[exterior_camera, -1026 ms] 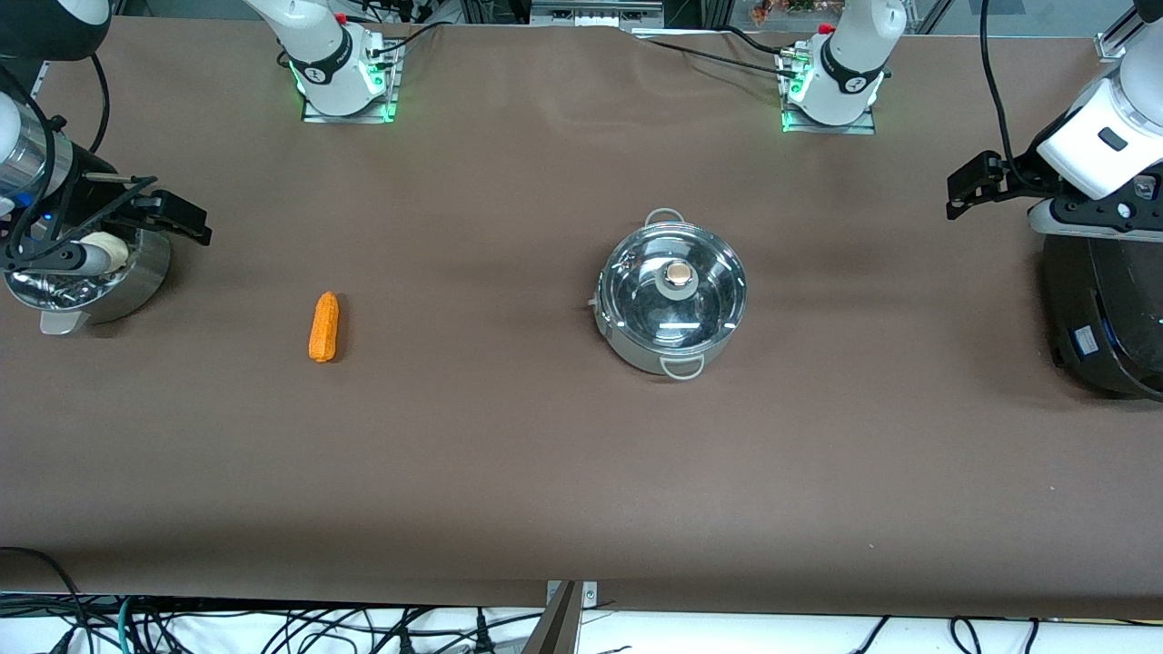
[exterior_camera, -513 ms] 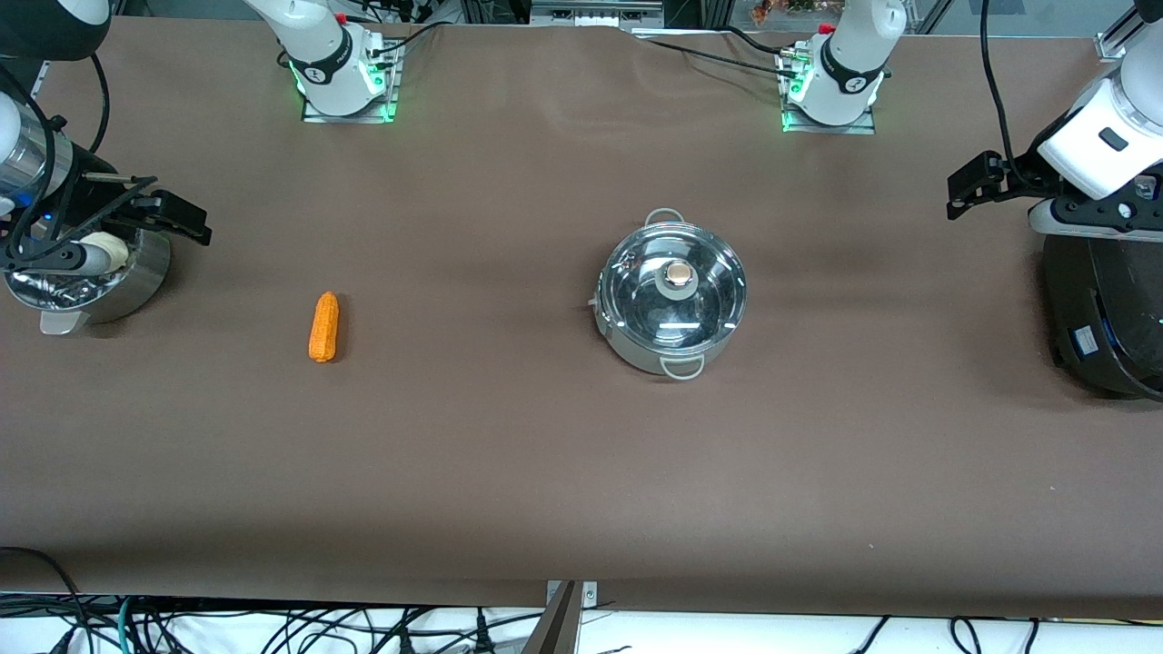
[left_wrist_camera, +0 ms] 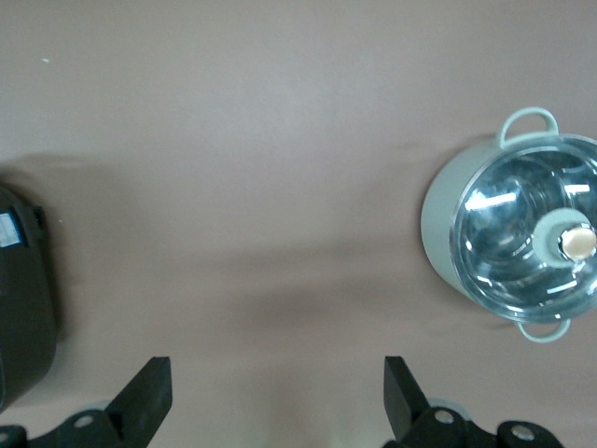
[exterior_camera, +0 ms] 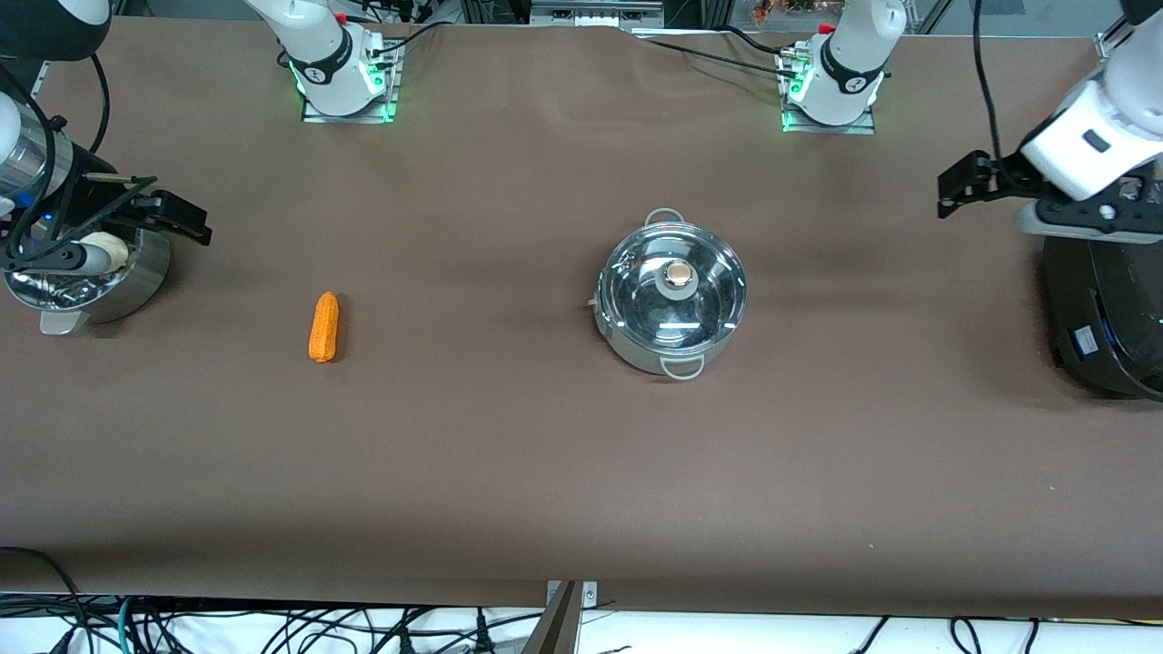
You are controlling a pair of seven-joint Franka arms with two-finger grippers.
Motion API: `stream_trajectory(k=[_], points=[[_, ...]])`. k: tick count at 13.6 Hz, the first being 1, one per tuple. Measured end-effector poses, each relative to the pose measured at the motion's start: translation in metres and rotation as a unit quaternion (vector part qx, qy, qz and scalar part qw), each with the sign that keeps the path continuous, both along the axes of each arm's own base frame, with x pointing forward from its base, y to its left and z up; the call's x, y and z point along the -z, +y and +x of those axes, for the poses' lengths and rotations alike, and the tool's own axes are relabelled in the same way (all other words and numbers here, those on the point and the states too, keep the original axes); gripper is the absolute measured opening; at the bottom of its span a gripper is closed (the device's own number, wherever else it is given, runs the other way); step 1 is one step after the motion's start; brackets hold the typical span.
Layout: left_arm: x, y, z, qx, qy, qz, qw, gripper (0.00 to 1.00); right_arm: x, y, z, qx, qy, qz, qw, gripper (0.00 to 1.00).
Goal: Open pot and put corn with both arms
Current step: 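Reach the left gripper to the glass lid knob on the pot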
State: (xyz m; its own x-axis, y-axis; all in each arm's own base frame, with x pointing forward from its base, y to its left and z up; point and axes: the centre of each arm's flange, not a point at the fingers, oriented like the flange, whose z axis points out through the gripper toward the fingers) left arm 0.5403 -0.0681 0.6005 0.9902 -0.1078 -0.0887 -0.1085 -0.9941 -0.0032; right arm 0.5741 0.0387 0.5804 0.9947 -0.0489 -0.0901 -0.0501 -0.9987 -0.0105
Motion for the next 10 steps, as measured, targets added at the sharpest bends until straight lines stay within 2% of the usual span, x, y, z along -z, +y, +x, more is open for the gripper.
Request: stream_trajectory(k=[4,8,10], points=[[0.021,-0.06,-0.002,0.028,0.021,-0.004,0.999,1.0,0.005,0.001,0.0,0.0,0.003,0.0,1.0,1.0],[0.063,-0.147,-0.009,0.026,0.06,-0.011,0.998,1.0,0.009,0.001,0.0,-0.001,0.004,0.0,1.0,1.0],[0.09,-0.183,-0.003,0.037,0.058,-0.017,0.997,1.0,0.009,0.002,0.0,-0.001,0.003,0.0,1.0,1.0]])
